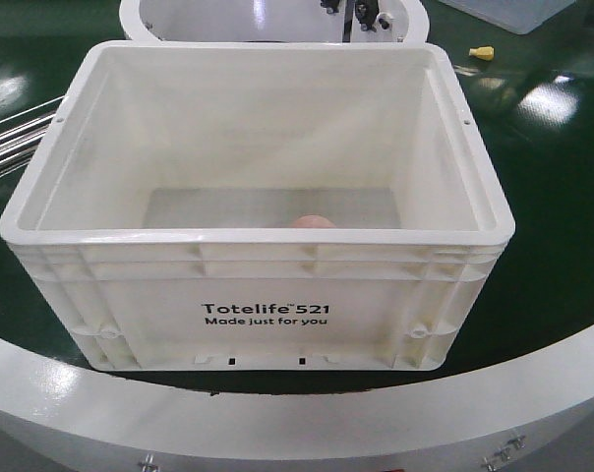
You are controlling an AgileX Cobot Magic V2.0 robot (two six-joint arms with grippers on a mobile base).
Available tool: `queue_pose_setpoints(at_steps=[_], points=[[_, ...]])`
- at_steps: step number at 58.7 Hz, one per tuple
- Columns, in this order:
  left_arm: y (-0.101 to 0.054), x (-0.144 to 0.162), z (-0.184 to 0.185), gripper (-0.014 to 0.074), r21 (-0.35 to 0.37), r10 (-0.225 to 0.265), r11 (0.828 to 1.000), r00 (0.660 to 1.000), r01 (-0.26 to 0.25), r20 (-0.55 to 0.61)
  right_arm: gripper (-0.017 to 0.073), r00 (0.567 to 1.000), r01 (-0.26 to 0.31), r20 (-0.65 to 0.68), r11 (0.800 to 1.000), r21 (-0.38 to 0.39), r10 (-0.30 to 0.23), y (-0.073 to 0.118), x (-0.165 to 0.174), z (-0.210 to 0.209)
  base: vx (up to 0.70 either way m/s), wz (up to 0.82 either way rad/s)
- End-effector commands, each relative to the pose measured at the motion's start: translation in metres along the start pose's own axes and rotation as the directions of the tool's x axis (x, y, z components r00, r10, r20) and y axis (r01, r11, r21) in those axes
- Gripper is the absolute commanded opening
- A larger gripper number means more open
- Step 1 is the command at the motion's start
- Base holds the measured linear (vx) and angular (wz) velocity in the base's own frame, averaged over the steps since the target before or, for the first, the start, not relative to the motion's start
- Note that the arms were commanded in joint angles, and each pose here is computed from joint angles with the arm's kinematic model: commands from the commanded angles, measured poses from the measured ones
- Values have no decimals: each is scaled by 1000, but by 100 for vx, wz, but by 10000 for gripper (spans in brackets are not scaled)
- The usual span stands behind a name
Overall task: Place moving items into box and shelve
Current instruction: 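Lift the cream ball over the tote and release it inside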
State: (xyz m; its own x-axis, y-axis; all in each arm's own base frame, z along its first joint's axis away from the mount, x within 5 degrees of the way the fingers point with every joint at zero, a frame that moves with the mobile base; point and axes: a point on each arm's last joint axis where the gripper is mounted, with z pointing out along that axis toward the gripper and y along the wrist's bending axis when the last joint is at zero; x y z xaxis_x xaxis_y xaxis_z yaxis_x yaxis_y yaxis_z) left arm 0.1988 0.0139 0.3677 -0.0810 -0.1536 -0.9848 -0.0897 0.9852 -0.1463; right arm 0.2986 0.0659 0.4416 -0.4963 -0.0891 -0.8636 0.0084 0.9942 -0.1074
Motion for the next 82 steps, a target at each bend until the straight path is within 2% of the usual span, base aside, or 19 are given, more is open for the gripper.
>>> queue_pose_setpoints(at_steps=[1, 6, 11, 21, 28, 43, 50, 55, 62, 74, 77, 82], points=[[-10, -44, -13, -4, 60, -10, 998, 983, -1, 183, 386, 993, 7, 121, 1000, 5, -8, -8, -16, -21, 0, 0], [-17, -65, -18, -4, 91, -24, 996, 970, 2, 241, 386, 993, 5, 119, 1000, 3, -5, -8, -16, -21, 0, 0], [-25, -72, -21, -4, 136, -35, 991, 964, -1, 262, 386, 993, 5, 119, 1000, 3, -5, -8, -16, -21, 0, 0], [-50, -69, -24, -4, 269, -57, 963, 968, -11, 245, 386, 993, -1, 116, 1000, -4, 2, -8, -16, -21, 0, 0], [-66, -60, -17, -3, 339, -56, 941, 979, -15, 197, 386, 994, -20, 111, 999, -27, 23, -6, -15, -21, 0, 0], [-99, -32, 15, -3, 434, -19, 901, 996, -20, 85, 386, 995, -31, 97, 999, -35, 34, -5, -14, -21, 0, 0], [-116, -18, 25, -3, 484, -5, 875, 999, -20, 50, 386, 994, -72, 79, 994, -83, 78, -1, -13, -21, 0, 0], [-126, -8, 32, -3, 506, 11, 862, 1000, -18, 18, 386, 993, -74, 82, 992, -104, 83, 1, -13, -22, 0, 0], [-133, 3, 40, -2, 514, 29, 858, 999, -16, -17, 386, 994, -63, 85, 992, -107, 73, 1, -14, -22, 0, 0], [-134, 1, 40, 27, 523, 20, 852, 1000, -16, -2, 386, 995, -35, 88, 994, -104, 45, 1, -14, -22, 0, 0], [-134, 1, 40, 64, 526, 17, 851, 1000, -16, 3, 386, 995, -34, 88, 994, -104, 44, 1, -14, -22, 0, 0], [-134, 0, 39, 187, 529, 14, 849, 1000, -16, 8, 386, 996, -22, 88, 994, -106, 31, 1, -13, -22, 0, 0]])
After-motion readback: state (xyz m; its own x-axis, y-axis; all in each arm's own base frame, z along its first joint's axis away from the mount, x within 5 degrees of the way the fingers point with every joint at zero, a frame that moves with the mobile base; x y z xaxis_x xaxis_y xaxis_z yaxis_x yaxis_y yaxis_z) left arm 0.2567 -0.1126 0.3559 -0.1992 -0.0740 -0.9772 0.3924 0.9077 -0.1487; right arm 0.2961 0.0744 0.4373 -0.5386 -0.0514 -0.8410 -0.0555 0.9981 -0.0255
